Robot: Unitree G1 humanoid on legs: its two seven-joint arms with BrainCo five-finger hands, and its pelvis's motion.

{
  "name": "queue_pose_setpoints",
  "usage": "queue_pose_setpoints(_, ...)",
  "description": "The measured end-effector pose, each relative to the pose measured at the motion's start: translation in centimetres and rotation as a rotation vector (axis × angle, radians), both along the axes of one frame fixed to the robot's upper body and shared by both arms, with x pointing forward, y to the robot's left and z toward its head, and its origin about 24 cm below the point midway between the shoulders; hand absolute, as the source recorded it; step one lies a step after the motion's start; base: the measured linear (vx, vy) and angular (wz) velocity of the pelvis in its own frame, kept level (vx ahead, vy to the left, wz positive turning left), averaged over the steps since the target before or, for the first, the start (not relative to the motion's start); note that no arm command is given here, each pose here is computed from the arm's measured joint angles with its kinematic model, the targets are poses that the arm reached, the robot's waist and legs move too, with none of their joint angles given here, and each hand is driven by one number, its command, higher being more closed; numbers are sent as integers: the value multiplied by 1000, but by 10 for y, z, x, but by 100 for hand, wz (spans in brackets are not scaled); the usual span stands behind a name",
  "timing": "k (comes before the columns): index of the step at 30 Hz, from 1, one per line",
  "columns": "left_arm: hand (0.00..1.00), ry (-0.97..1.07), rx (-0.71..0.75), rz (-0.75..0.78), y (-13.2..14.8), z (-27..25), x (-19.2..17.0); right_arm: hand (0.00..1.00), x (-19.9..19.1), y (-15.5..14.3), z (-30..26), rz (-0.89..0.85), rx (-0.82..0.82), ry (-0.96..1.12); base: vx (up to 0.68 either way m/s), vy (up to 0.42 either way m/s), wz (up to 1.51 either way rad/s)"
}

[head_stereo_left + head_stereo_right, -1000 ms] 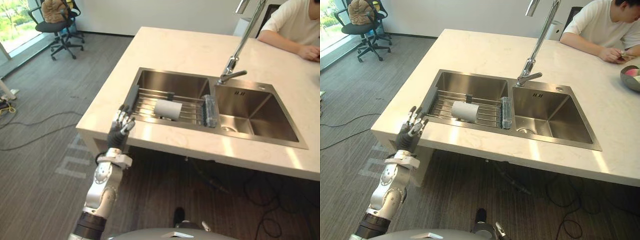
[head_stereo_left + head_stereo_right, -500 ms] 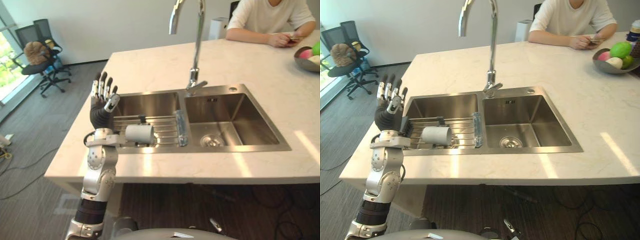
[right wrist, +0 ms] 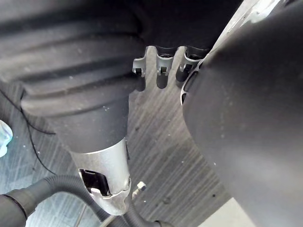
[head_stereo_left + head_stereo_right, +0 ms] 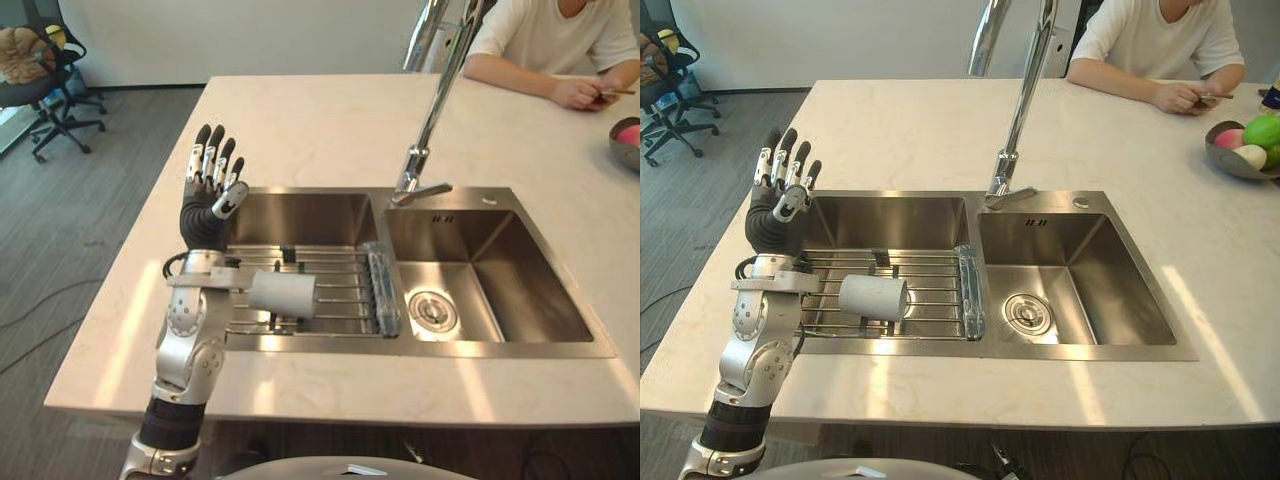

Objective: Walk over to the sink, pick up the cup, carry it to the dishwasher, place the cup inside the dishwasher, then close the dishwasher door

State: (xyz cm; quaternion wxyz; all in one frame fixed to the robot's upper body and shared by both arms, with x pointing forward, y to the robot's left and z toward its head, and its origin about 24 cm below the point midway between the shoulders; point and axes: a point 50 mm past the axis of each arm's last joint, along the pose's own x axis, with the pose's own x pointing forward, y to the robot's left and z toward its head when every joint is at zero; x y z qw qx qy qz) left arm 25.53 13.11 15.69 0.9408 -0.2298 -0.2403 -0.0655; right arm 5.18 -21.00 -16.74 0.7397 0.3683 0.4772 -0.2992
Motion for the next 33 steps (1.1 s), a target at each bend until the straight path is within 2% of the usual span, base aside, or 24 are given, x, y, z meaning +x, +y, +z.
queue_pose_setpoints(4,0,64,25,-7,-2,-12,-2,0,-1,-1,0,-1,-2,1,-59,12,-3)
queue_pose_setpoints(8,0,108,170,40,-1,-27,0,0,-6,-4,0,-2,-6,12,-24,17,-5)
queue_pose_setpoints(15,0,14,718,63,-12,-38,-7,0,-11,-6,-1,-13,-4,25,0,0,0)
queue_pose_setpoints(17,0,-84,974,78,-17,-40,-12,0,-10,-7,-1,-9,-8,12,18,3,4)
queue_pose_setpoints(20,0,-177,1212,30,-19,-46,-18,0,-7,-12,1,3,-20,0,0,0,0)
queue_pose_setpoints(23,0,-200,1369,-27,-13,-52,-21,0,-4,-15,2,5,-24,-6,0,0,0)
queue_pose_setpoints(28,0,-227,1550,-80,-3,-55,-21,0,-7,-20,2,2,-17,16,0,2,1)
queue_pose_setpoints(33,0,-247,1647,-116,1,-55,-17,0,-5,-23,2,-41,-2,18,0,0,0)
